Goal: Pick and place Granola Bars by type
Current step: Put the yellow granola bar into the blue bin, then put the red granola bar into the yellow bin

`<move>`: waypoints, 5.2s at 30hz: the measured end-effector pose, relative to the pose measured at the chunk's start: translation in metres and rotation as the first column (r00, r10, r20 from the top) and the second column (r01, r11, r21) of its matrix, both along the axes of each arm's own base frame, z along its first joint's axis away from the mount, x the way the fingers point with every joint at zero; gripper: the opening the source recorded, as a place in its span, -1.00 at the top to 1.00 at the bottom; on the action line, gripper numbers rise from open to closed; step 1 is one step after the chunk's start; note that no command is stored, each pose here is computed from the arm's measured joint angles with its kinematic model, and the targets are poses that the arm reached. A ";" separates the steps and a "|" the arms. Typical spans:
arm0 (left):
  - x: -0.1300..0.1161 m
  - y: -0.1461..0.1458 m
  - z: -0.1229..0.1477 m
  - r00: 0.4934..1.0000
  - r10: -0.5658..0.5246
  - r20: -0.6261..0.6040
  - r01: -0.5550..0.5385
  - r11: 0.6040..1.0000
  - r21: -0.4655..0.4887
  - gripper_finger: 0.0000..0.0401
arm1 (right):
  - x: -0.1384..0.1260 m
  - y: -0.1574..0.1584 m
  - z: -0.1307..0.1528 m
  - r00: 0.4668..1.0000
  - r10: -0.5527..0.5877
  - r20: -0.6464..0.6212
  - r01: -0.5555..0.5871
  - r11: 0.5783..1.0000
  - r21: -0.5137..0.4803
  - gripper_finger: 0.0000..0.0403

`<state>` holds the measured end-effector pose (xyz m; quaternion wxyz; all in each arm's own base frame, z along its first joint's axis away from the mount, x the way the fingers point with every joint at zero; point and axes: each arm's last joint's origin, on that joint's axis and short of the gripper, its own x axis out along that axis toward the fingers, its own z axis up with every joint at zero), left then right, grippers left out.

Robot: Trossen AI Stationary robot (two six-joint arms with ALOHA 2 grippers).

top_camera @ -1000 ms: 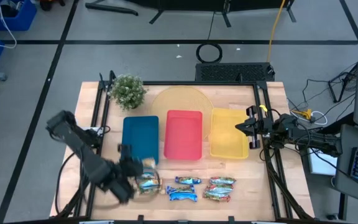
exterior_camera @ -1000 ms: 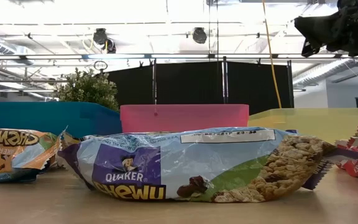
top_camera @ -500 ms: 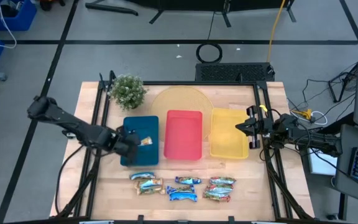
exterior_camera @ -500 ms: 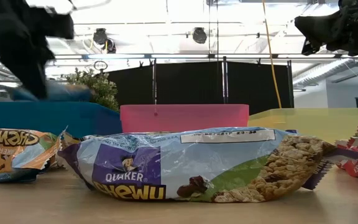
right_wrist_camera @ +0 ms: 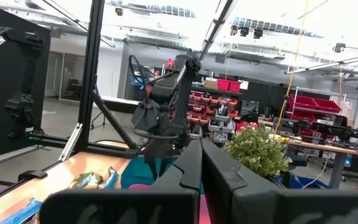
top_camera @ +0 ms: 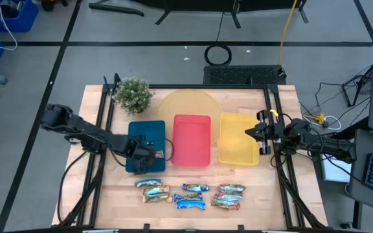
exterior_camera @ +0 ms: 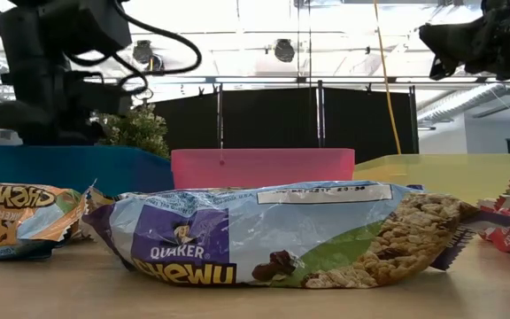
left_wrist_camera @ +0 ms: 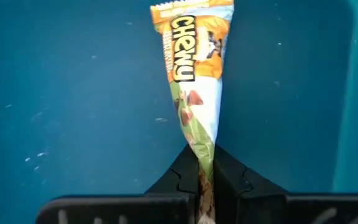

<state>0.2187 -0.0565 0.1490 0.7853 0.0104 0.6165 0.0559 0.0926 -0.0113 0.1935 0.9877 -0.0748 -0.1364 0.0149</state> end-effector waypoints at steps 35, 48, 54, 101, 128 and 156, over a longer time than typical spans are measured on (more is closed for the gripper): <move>-0.105 0.018 0.075 0.552 -0.100 0.828 -0.148 0.965 0.215 0.95 | 0.000 0.000 -0.001 1.000 0.005 -0.013 -0.004 1.000 0.019 1.00; -0.122 0.043 0.067 0.308 -0.305 0.901 0.119 0.952 0.282 0.99 | 0.004 -0.001 -0.004 0.999 0.001 -0.050 0.000 1.000 0.010 1.00; -0.119 0.043 0.040 0.234 -0.302 0.924 0.088 0.953 0.290 0.99 | 0.010 -0.002 -0.011 0.990 0.004 -0.138 0.000 1.000 0.026 1.00; -0.115 0.046 0.028 0.177 -0.201 0.964 -0.050 0.976 0.212 0.79 | 0.152 0.233 0.095 0.563 -0.238 -0.791 -0.042 0.948 -0.315 1.00; -0.115 0.046 0.022 0.238 -0.208 0.949 -0.035 0.974 0.222 0.79 | 0.186 0.294 0.018 -0.113 0.005 -0.994 0.172 0.985 -0.015 -0.02; -0.115 0.046 0.022 0.241 -0.258 0.935 -0.036 0.961 0.275 0.79 | 0.161 0.272 -0.063 -0.229 0.087 -0.969 0.340 0.940 0.003 0.24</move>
